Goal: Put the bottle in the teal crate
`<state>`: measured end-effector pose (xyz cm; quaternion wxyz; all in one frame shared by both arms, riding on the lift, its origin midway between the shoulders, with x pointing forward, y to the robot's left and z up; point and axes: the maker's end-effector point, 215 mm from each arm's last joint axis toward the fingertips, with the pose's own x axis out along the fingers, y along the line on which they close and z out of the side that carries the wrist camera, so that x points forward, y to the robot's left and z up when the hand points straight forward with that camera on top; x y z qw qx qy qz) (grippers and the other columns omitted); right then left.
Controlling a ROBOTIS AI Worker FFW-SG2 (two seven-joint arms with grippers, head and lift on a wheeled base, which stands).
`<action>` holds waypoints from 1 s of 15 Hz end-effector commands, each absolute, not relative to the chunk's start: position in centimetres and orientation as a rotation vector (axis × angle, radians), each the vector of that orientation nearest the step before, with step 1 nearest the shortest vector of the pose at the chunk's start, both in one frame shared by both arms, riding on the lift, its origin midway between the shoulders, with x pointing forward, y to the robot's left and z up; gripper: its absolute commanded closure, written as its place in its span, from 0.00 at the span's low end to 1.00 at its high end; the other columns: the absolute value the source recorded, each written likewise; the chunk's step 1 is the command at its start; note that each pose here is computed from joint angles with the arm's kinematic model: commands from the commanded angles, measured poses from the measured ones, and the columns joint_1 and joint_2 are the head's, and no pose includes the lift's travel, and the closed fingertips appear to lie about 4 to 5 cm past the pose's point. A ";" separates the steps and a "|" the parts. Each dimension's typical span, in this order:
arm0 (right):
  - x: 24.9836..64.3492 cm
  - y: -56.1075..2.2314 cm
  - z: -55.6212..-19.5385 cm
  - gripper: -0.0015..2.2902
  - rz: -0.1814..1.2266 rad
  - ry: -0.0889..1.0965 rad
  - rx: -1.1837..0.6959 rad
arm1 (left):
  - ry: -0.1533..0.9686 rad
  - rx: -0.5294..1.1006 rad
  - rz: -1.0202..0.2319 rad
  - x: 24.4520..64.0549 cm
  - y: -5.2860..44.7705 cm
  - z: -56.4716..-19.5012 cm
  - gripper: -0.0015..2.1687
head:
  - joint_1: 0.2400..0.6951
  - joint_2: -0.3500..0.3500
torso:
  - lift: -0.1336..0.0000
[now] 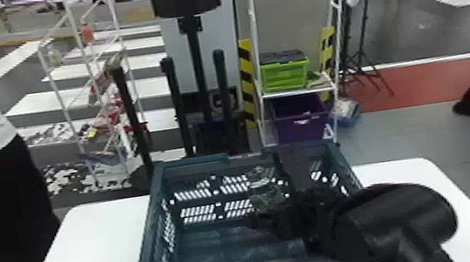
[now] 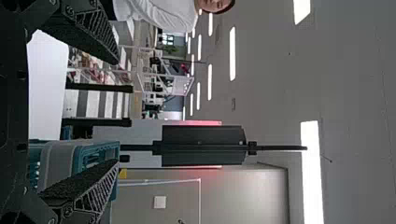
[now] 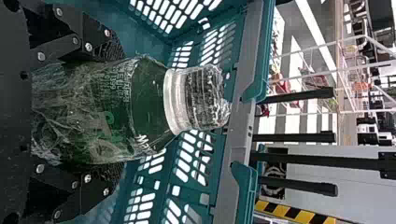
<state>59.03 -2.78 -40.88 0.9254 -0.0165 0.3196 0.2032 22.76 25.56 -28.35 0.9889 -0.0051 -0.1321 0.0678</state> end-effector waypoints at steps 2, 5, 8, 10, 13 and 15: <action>60.7 -1.2 -41.7 0.83 0.434 0.673 -0.019 | -0.268 -0.012 0.140 22.9 25.7 -28.3 0.07 | 0.57 0.50 | 1.00; 62.3 -1.9 -42.9 0.83 0.417 0.686 -0.027 | -0.265 -0.011 0.150 23.0 26.3 -28.5 0.07 | 0.57 0.50 | 1.00; 63.1 -2.9 -44.4 0.83 0.400 0.707 -0.034 | -0.263 -0.011 0.158 23.2 26.6 -28.5 0.07 | 0.57 0.50 | 1.00; 63.3 -3.2 -44.9 0.82 0.394 0.716 -0.034 | -0.260 -0.010 0.161 23.3 26.8 -28.6 0.07 | 0.57 0.50 | 1.00; 63.7 -3.2 -45.1 0.82 0.394 0.721 -0.019 | -0.256 -0.008 0.163 23.6 26.9 -28.8 0.07 | 0.57 0.50 | 1.00; 64.0 -3.3 -44.8 0.68 0.395 0.714 -0.018 | -0.252 -0.006 0.163 23.8 26.9 -29.0 0.07 | 0.57 0.50 | 1.00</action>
